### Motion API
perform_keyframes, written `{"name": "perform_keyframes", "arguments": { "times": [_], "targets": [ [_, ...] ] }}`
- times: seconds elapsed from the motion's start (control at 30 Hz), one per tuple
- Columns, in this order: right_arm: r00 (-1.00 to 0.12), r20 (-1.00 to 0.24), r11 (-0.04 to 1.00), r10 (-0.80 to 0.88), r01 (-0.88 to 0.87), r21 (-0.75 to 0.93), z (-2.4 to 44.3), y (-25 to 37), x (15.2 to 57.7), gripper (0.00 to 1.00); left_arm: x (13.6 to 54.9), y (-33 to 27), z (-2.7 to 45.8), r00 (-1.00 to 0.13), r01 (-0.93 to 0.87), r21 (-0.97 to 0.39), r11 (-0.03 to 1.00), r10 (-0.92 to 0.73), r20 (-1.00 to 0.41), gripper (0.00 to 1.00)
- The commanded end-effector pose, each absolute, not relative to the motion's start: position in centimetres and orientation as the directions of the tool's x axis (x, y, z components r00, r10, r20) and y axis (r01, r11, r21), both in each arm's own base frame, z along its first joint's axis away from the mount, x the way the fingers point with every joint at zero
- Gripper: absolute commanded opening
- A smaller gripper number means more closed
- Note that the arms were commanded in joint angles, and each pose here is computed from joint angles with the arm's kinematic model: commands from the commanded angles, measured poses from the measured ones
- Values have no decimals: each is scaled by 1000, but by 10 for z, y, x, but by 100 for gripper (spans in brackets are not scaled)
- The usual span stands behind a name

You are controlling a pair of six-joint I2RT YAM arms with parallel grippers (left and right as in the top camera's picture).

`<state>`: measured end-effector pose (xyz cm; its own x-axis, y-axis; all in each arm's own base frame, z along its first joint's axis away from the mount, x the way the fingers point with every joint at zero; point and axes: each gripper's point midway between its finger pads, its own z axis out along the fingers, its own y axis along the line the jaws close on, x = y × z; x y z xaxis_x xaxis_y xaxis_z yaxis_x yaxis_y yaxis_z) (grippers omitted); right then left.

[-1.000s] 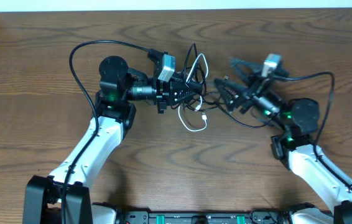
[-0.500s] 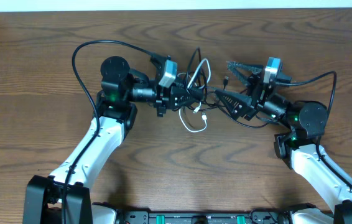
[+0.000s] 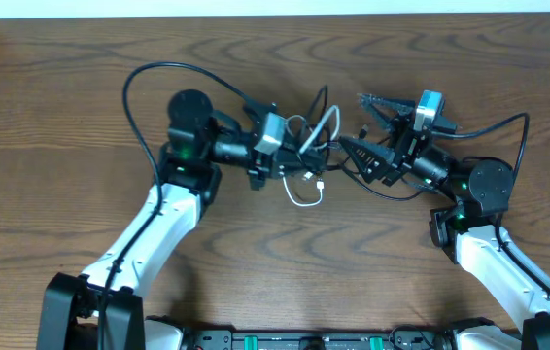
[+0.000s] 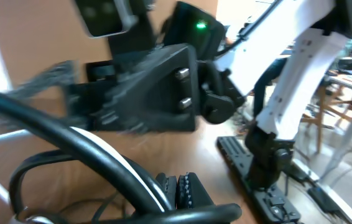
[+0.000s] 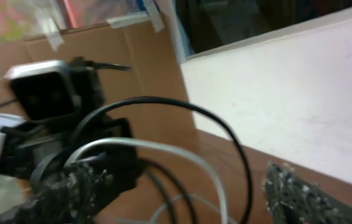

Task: Untangle cables

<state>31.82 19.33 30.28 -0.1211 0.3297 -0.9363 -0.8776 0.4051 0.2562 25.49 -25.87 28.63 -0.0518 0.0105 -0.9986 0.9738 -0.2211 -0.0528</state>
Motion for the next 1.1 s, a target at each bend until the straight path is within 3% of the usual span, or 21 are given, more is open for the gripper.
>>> {"name": "perform_keyframes", "arguments": {
  "times": [0.0, 0.1, 0.37, 0.67, 0.87, 1.07],
  "targets": [
    [15, -959, 488, 283, -863, 130, 306, 188, 326, 92, 231, -274, 292, -4, 950, -4, -312, -1, -1000, 8],
    [55, -960, 512, 273, -853, 97, 308, 186, 329, 99, 220, -283, 292, -5, 937, -4, -350, 0, -1000, 8],
    [176, -914, 534, 366, -844, 51, 345, 176, 320, 99, 226, -283, 284, -44, 939, -47, -342, 16, -999, 8],
    [183, -899, 568, 397, -819, 84, 350, 168, 327, 99, 224, -285, 282, -58, 935, -62, -350, 23, -998, 7],
    [173, -858, 624, 484, -756, 200, 358, 150, 342, 99, 222, -285, 278, -110, 929, -119, -351, 46, -993, 8],
    [131, -870, 615, 475, -756, 223, 349, 153, 345, 99, 216, -291, 277, -90, 924, -99, -370, 41, -995, 8]
  ]
}}
